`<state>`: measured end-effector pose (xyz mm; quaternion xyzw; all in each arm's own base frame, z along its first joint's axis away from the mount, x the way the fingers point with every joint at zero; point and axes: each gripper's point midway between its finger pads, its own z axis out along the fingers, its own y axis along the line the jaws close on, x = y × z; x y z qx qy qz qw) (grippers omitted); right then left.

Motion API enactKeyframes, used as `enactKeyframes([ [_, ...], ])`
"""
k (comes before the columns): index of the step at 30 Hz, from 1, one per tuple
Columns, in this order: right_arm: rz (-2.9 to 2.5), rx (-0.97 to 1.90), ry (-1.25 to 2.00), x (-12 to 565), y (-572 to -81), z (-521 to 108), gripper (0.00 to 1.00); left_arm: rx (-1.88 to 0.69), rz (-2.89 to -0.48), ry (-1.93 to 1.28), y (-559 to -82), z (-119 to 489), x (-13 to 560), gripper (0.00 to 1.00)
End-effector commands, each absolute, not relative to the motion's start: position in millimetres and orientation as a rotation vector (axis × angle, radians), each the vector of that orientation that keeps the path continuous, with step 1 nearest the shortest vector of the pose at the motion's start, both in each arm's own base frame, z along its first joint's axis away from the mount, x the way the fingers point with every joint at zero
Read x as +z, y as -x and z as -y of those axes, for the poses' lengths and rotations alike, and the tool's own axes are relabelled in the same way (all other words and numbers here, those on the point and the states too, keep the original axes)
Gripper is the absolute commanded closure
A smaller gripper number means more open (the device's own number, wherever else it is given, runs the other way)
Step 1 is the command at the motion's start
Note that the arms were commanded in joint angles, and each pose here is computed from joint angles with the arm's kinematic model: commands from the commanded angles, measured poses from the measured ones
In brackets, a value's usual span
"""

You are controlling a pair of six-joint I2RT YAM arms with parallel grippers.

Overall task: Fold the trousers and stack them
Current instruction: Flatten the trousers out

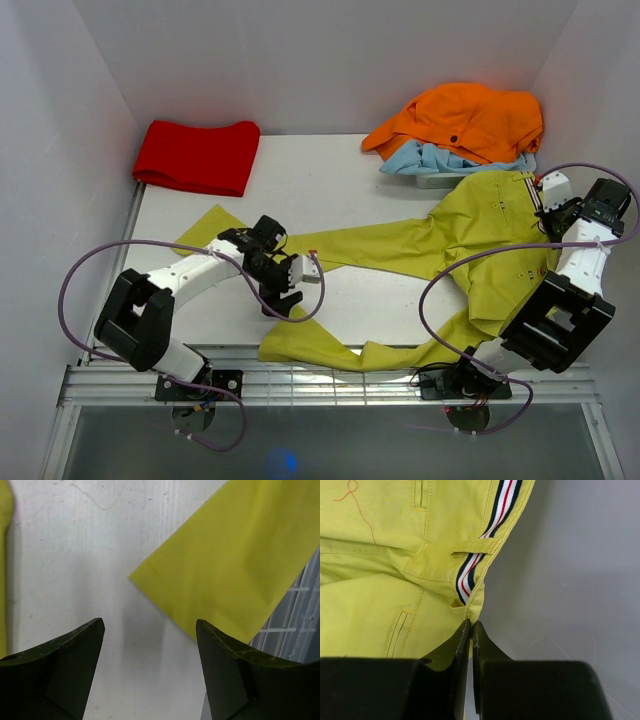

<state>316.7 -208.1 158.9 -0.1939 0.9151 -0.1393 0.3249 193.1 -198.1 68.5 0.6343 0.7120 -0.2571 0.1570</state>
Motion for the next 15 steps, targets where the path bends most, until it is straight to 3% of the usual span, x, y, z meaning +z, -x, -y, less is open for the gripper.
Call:
enactKeyframes([
  [1,-2.329,-0.459,0.534,192,-322,216,0.92,-0.668,-1.916,-1.887,-188,213,59,0.14],
  [10,-2.361,-0.444,0.536,186,-317,215,0.92,-0.458,-1.689,-2.056,-188,235,18,0.13],
  [13,-2.369,-0.457,0.543,184,-316,218,0.92,-0.434,-1.709,-2.135,-177,226,-2,0.22],
  [15,-2.375,-0.465,0.55,183,-316,219,0.92,-0.42,-1.773,-2.169,-171,215,-15,0.42],
])
